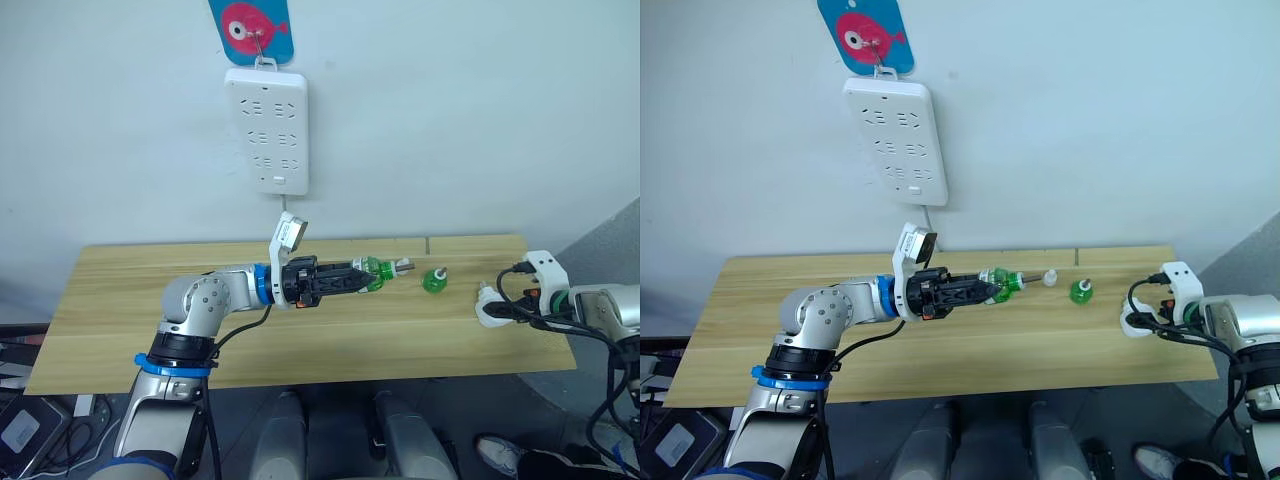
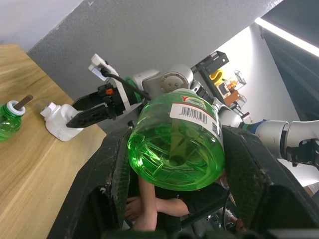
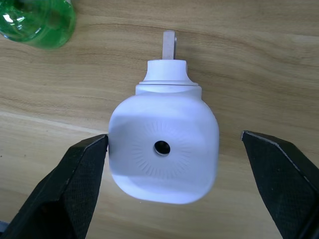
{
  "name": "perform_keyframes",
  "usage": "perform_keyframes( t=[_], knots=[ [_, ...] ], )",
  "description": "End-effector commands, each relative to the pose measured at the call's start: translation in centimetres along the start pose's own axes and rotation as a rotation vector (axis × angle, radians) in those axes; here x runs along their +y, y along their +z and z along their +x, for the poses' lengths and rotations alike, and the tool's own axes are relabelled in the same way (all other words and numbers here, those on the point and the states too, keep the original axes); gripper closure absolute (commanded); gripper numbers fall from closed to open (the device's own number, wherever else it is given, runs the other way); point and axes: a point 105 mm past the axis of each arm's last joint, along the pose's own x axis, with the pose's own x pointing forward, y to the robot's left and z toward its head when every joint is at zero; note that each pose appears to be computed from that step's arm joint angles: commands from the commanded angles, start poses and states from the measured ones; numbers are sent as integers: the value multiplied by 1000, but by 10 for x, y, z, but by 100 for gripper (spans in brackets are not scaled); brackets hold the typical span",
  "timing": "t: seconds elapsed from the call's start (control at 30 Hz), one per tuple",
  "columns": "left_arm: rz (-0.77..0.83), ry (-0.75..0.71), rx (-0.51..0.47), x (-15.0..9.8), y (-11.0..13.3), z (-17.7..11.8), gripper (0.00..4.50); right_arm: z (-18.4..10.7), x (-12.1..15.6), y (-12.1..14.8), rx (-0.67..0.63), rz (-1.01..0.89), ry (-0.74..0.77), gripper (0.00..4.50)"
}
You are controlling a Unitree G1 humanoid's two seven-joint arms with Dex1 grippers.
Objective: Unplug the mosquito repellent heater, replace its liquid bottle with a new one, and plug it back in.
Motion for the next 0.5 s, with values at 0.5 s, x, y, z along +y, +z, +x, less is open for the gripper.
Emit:
perform_keyframes(
  t=[0.5],
  knots=[
    [44, -22, -2, -12, 0, 0, 209, -1, 3, 5, -10, -73, 40, 152]
  ],
)
